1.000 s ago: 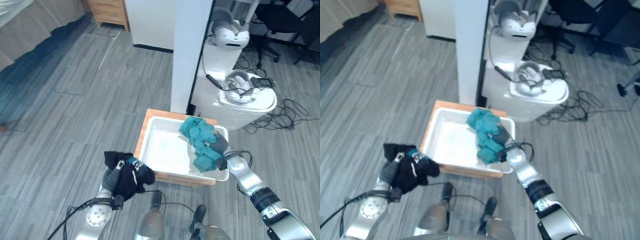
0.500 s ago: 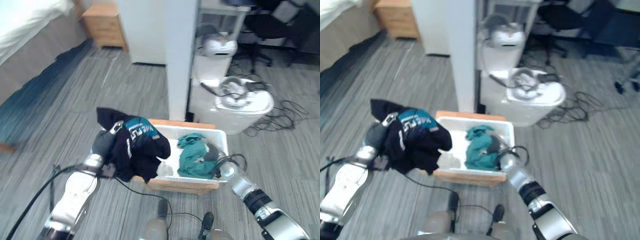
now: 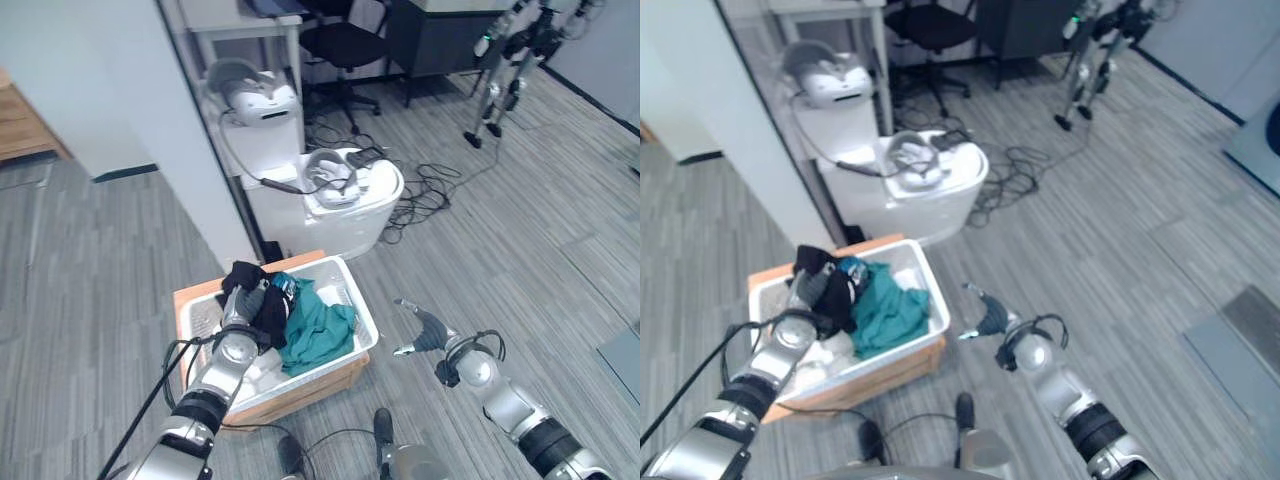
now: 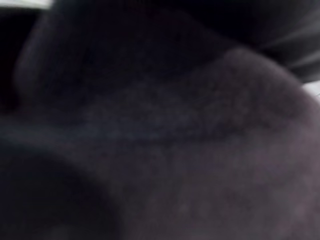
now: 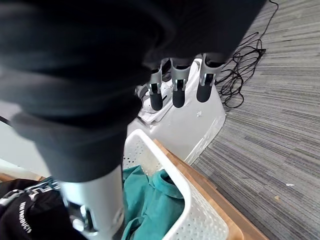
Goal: Tidy up the quilt and then pick up the clothes from the bed and put them into the laundry hamper.
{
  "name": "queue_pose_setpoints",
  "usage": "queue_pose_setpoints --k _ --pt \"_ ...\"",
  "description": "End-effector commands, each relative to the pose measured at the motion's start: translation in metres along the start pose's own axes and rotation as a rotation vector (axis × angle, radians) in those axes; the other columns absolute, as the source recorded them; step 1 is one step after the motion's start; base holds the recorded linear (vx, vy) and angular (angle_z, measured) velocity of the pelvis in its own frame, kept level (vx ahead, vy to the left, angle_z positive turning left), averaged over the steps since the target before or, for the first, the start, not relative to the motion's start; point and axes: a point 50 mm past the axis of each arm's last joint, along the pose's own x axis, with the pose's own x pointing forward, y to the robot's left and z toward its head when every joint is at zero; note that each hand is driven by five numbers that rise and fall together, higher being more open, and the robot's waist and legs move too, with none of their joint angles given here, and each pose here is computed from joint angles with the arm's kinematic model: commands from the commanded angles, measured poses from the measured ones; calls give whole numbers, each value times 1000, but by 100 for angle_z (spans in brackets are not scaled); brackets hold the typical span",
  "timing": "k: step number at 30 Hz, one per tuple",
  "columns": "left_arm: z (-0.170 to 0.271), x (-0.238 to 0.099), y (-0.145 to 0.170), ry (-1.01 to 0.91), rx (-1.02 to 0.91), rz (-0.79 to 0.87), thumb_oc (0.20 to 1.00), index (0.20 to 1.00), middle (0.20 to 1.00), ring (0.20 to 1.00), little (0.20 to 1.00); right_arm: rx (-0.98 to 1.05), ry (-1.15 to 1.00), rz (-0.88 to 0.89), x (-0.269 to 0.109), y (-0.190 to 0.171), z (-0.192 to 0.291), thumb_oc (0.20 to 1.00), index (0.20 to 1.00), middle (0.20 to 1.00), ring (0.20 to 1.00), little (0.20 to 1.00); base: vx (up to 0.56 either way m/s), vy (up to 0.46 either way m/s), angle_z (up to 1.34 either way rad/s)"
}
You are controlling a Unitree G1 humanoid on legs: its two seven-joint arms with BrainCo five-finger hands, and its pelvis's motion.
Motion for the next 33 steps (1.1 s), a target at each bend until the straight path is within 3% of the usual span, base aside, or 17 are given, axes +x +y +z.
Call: queue_pose_setpoints --k 1,8,12,16,20,23,26,27,28,29,30,33 --pt "51 19 24 -155 22 87 1000 1000 1000 1000 1000 -3 -175 -66 6 -19 31 1000 1000 1000 1000 1000 -24 3 -20" --pt "52 7 25 -222 -95 75 1000 1000 1000 1000 1000 14 -130 -75 0 -12 17 1000 1000 1000 1000 1000 5 4 0" --pt "61 -9 45 -348 -205 102 1000 1000 1000 1000 1000 60 -59 -92 -6 -9 -1 1000 1000 1000 1000 1000 32 4 10" --pt "62 -36 94 -479 -280 182 1000 1000 1000 1000 1000 206 40 -104 -15 1 -27 1000 1000 1000 1000 1000 26 -3 20" --pt "36 -48 101 -428 -435 220 1000 1000 1000 1000 1000 230 103 -137 -16 3 -40 1000 1000 1000 1000 1000 10 1 23" --pt "-23 -71 81 -228 -685 219 1000 1000 1000 1000 1000 288 215 -190 -21 7 -63 1000 1000 1000 1000 1000 0 20 16" --pt "-51 -84 60 -97 -725 193 1000 1000 1000 1000 1000 307 253 -220 -23 6 -70 1000 1000 1000 1000 1000 -10 35 11" --pt "-85 -102 23 93 -855 139 1000 1000 1000 1000 1000 326 289 -240 -24 6 -78 1000 1000 1000 1000 1000 -14 39 18" --pt "-85 -102 23 93 -855 139 1000 1000 1000 1000 1000 326 289 -241 -24 6 -78 1000 1000 1000 1000 1000 -24 64 13" --pt "-116 -115 -9 291 -979 153 1000 1000 1000 1000 1000 376 330 -263 -25 9 -85 1000 1000 1000 1000 1000 -19 39 7" --pt "-132 -124 -27 409 -974 136 1000 1000 1000 1000 1000 390 366 -262 -26 15 -90 1000 1000 1000 1000 1000 -18 39 7" --pt "-152 -139 -52 562 -1010 108 1000 1000 1000 1000 1000 426 420 -268 -28 24 -98 1000 1000 1000 1000 1000 -22 28 9"
